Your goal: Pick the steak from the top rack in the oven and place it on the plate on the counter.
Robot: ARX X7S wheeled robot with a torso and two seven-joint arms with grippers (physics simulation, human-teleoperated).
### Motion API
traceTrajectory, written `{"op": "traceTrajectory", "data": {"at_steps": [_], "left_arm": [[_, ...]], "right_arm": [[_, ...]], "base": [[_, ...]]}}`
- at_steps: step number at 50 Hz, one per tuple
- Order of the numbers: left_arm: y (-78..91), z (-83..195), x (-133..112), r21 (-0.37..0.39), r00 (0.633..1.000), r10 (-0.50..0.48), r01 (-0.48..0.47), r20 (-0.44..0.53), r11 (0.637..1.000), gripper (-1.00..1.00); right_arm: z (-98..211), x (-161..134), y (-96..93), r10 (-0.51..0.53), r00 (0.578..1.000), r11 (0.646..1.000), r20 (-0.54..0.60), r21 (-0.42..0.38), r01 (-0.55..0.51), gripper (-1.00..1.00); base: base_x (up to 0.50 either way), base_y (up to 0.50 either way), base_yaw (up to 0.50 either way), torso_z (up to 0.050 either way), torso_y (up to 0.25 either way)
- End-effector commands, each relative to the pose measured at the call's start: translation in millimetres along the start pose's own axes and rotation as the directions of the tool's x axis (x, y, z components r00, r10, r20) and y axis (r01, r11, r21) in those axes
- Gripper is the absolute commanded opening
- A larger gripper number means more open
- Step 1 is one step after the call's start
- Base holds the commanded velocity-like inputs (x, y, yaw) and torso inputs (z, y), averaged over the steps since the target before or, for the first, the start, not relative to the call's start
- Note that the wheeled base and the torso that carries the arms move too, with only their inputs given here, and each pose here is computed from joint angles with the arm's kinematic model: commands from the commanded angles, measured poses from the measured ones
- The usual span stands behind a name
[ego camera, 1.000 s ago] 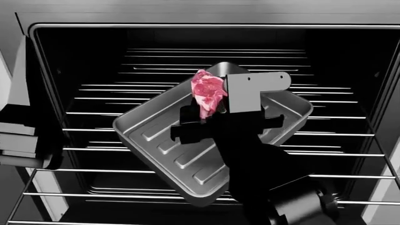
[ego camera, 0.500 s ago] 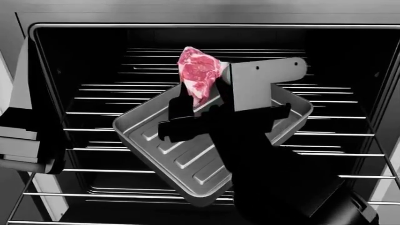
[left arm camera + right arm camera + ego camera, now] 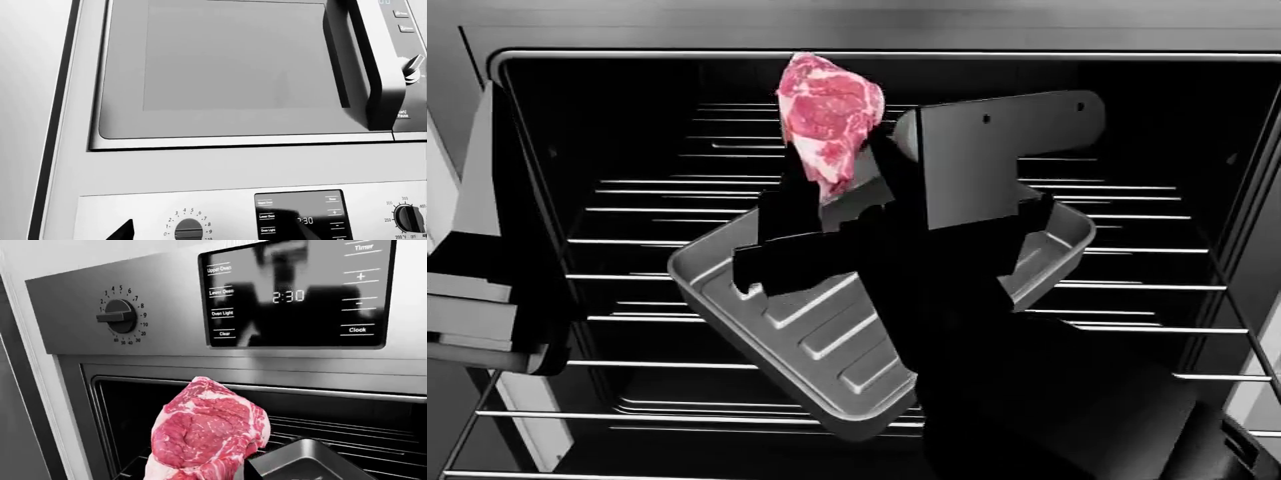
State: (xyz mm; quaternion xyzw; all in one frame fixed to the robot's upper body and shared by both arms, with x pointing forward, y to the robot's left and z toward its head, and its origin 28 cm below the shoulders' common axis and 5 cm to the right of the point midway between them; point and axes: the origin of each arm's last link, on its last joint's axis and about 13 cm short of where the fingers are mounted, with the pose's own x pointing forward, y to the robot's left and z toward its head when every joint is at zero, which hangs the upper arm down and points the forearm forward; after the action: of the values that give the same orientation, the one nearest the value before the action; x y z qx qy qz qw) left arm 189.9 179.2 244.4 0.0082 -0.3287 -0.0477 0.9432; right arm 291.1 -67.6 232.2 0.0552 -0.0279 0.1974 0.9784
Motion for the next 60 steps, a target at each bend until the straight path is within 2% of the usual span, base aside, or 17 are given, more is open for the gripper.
{"op": "traceTrajectory", "data": {"at_steps": [1,16,42,60], "left_arm": [[-0.2,-0.3,-0.9,-0.001,1.000,-0.001,0.001,0.000,1.000,1.00],[-1.2,0.3,-1.6,0.000,1.000,-0.004,0.004,0.001,1.000,1.00],[-2.1,1.4,-2.2,0.000,1.000,-0.013,0.013,0.006,1.000,1.00],[-2.2,1.4,-2.4,0.002,1.000,-0.008,0.008,0.010,1.000,1.00]], "right_arm": [[25.3,-8.7,8.3,0.017,0.996,1.000,0.092,-0.021,-0.015,-1.00],[37.4,-18.0,16.2,0.044,0.990,0.998,0.134,-0.042,-0.039,-1.00],[43.8,-22.5,18.7,0.038,0.989,0.999,0.146,-0.018,-0.036,-1.00],[43.4,-21.2,18.7,0.043,0.989,0.999,0.140,-0.014,-0.041,-1.00]], "base": [[0.00,0.00,0.00,0.000,0.000],[0.00,0.00,0.00,0.000,0.000],[0.00,0.00,0.00,0.000,0.000],[-0.32,-0.49,0.00,0.000,0.000]]}}
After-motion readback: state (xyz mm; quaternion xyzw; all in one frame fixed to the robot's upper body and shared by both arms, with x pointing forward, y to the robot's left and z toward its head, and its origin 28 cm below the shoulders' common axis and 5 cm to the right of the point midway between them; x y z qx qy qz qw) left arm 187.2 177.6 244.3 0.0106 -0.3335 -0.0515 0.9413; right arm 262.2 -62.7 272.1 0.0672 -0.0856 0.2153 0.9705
